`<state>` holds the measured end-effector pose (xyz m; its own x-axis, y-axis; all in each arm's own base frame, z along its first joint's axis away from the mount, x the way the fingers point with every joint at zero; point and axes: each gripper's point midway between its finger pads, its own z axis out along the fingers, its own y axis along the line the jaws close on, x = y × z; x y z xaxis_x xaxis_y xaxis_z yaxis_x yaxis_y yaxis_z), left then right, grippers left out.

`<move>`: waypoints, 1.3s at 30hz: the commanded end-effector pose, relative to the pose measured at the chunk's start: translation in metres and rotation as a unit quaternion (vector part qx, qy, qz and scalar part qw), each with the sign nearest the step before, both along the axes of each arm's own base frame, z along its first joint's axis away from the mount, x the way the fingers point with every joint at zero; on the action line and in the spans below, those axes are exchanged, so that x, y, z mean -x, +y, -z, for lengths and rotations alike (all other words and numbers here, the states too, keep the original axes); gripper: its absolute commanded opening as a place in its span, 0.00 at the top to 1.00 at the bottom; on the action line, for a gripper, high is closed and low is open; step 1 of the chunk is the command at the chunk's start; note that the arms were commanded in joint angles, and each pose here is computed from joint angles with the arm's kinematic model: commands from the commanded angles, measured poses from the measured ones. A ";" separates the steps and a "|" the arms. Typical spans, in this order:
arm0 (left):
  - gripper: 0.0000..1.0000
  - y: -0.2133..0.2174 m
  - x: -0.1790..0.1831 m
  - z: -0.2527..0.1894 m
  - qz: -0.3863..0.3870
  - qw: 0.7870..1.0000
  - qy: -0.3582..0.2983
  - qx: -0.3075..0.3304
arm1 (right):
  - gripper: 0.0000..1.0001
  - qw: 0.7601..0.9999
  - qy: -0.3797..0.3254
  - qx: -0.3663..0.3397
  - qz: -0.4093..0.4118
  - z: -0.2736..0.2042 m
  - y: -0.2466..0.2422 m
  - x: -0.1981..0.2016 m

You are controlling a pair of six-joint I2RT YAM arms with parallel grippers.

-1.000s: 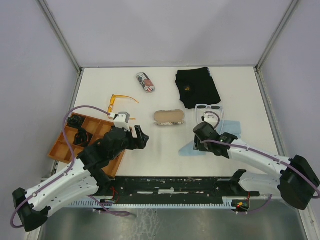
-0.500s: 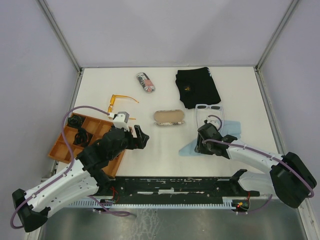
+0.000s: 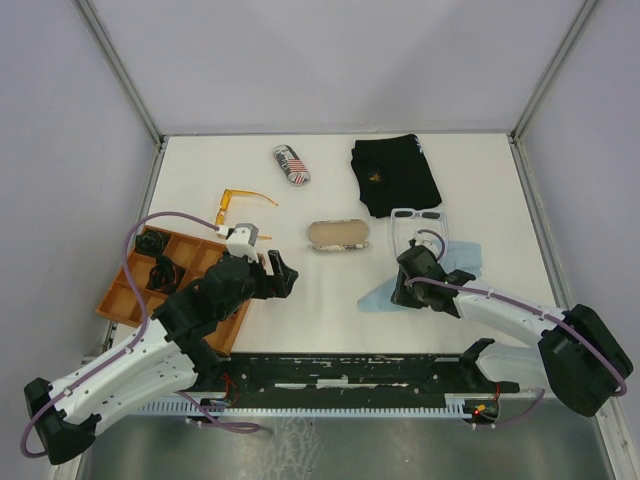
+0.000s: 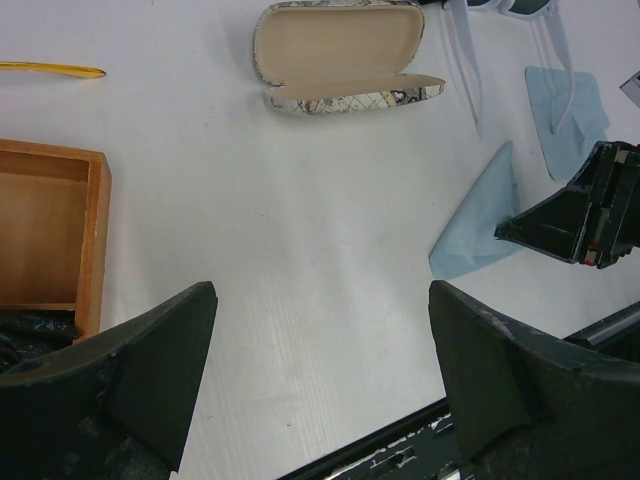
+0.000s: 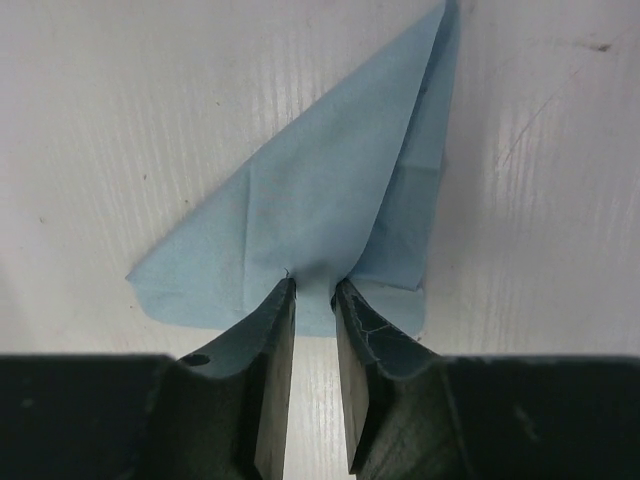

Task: Organize the sunglasses
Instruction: Adjust the glasses cleaning cloth at the center of the board.

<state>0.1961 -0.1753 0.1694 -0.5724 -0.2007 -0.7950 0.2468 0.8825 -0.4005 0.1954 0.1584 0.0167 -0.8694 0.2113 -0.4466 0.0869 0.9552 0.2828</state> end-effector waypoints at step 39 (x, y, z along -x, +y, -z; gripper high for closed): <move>0.09 -0.001 0.001 -0.020 0.001 0.999 -0.019 0.028 | 1.00 0.988 -0.059 -0.122 -0.071 -0.052 0.109 -0.092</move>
